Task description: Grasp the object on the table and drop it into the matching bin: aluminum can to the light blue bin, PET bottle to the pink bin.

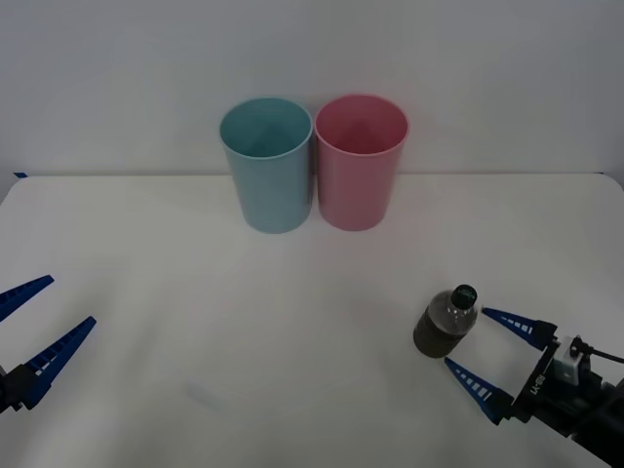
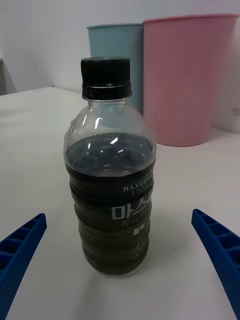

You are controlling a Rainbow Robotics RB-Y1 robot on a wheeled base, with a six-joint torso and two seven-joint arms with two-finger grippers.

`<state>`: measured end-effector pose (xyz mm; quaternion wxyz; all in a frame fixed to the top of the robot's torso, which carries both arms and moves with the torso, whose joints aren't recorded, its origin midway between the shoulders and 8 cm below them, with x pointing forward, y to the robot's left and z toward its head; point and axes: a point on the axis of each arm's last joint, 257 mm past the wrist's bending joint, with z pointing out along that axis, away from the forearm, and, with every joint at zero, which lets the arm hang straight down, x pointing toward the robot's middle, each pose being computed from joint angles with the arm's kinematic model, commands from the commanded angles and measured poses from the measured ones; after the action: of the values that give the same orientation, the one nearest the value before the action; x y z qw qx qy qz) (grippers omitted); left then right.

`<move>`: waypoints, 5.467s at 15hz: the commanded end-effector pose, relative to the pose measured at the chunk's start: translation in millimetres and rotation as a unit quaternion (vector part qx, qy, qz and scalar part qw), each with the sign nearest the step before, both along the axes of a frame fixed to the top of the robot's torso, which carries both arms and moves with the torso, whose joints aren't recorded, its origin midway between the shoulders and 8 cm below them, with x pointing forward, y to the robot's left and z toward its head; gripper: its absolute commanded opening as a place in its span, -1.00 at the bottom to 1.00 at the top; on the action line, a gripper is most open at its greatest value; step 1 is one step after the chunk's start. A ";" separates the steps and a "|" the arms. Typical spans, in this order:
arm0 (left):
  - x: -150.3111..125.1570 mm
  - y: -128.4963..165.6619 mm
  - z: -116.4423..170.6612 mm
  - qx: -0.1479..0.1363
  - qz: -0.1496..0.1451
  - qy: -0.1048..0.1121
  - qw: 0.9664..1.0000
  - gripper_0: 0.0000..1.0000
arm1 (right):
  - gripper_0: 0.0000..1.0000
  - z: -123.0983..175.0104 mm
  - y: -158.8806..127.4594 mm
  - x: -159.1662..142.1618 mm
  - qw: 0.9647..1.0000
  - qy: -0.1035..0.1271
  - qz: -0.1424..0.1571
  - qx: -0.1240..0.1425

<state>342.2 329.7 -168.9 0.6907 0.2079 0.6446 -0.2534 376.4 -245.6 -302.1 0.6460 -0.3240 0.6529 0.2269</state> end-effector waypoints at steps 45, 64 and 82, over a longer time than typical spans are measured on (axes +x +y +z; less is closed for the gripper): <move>0.0 0.0 0.0 0.000 0.000 0.000 1.000 1.00 | -1.00 200.9 96.8 30.4 0.989 -0.023 0.058 0.133; 0.0 0.0 0.0 0.000 0.000 0.000 1.000 1.00 | -1.00 301.6 136.5 182.8 0.994 -0.084 0.029 0.067; 0.0 0.0 0.0 0.000 0.000 0.000 1.000 1.00 | 1.00 293.3 174.3 277.9 0.998 -0.053 -0.001 0.040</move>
<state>342.3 329.7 -168.9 0.6907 0.2080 0.6445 -0.2535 654.6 -71.9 -9.8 0.6915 -0.3083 0.6096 0.2348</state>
